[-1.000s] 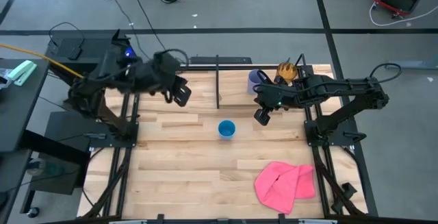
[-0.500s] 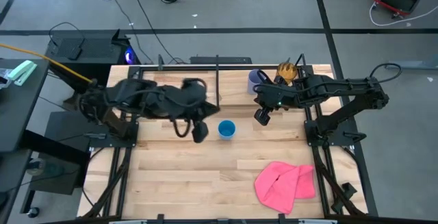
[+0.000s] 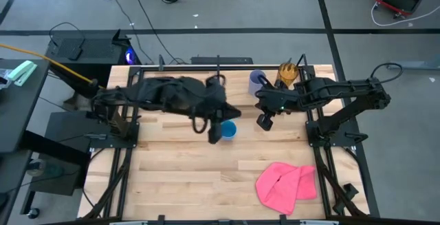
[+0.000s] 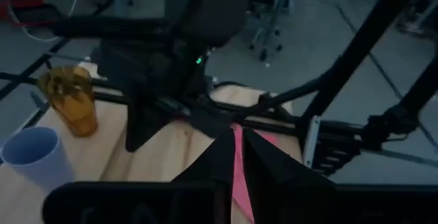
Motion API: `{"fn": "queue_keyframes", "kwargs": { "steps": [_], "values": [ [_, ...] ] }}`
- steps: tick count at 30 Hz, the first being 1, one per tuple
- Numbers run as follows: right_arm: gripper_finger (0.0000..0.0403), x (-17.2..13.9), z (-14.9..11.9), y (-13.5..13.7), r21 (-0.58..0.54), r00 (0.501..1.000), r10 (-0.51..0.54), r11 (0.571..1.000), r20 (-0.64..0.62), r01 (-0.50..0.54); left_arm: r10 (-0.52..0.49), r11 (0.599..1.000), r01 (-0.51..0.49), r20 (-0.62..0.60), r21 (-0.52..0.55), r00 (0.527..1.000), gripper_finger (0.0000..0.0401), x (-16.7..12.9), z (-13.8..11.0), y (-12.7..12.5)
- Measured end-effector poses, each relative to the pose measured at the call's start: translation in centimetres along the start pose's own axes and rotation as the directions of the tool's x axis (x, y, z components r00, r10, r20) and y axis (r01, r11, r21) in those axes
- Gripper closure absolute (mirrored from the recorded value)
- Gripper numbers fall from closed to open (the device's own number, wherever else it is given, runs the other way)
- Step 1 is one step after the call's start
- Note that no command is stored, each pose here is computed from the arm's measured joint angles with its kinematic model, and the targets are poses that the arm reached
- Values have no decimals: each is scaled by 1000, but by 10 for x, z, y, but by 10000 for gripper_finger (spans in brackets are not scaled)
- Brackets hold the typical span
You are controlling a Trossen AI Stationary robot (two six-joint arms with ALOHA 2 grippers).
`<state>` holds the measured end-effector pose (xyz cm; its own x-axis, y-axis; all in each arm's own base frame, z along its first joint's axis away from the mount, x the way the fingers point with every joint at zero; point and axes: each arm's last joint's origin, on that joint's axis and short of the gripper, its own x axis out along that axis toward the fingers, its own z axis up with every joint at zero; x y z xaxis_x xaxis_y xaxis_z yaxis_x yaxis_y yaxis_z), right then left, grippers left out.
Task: Stack small to large cups/mugs on shelf
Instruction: Put the blue cup on the shelf
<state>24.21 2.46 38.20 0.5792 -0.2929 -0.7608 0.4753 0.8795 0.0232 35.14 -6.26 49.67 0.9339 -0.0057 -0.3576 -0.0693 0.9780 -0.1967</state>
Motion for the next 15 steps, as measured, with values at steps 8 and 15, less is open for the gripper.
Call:
{"fn": "queue_keyframes", "kwargs": {
  "steps": [8, 15],
  "values": [
    [385, -1, -4, 0, 8, 1000, -11, 1000, -29, 12, -17, 999, 21, -126, 27, 992, 381, 37, -20, -3],
    [385, -2, -12, -5, 23, 992, -63, 998, -110, 66, -48, 998, 47, 2, 42, 999, 387, 40, -6, 1]
  ]
}}
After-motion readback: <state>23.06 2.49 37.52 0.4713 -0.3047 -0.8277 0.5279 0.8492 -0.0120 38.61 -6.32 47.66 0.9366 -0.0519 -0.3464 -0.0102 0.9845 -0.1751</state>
